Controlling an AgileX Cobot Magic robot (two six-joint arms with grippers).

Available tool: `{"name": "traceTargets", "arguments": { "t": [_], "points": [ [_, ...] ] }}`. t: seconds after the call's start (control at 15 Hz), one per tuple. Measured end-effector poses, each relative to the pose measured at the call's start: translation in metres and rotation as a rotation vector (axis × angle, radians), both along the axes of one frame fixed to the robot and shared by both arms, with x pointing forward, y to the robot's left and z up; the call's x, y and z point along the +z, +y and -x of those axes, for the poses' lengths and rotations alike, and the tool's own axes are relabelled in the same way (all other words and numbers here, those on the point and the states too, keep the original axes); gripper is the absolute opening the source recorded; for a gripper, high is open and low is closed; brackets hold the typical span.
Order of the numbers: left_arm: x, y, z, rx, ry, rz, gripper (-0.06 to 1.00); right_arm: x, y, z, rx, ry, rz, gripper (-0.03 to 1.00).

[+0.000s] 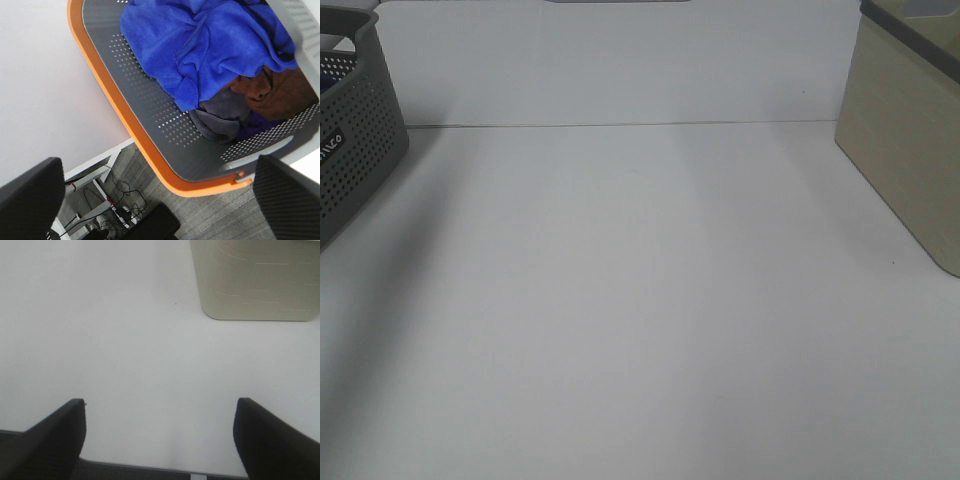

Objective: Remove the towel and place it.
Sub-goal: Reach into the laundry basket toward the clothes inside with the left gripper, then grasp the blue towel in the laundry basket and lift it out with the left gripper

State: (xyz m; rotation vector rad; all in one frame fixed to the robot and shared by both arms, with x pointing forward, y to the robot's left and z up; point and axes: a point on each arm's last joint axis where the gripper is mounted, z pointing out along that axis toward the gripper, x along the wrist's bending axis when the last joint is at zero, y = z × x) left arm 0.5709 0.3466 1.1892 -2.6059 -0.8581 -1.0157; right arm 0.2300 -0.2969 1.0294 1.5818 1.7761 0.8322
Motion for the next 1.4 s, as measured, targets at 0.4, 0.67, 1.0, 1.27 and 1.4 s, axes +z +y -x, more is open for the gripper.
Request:
{"name": "traceTargets", "arguments": {
  "t": [0.4,0.67,1.0,1.27,1.4],
  "points": [
    [-0.114,0.063,-0.090,-0.063,0.114,-0.081,0.96,0.000,0.000,0.000,0.000,0.000,0.000,0.79],
    [-0.173,0.090,-0.118,-0.110,0.133,-0.128,0.96,0.000,0.000,0.000,0.000,0.000,0.000,0.79],
    [-0.232,0.098,-0.155,-0.180,0.144,-0.139,0.96,0.000,0.000,0.000,0.000,0.000,0.000,0.79],
    [-0.236,0.096,-0.157,-0.204,0.161,-0.108,0.92,0.000,0.000,0.000,0.000,0.000,0.000,0.79],
    [-0.238,0.095,-0.154,-0.200,0.190,-0.090,0.89,0.000,0.000,0.000,0.000,0.000,0.000,0.79]
  ]
}}
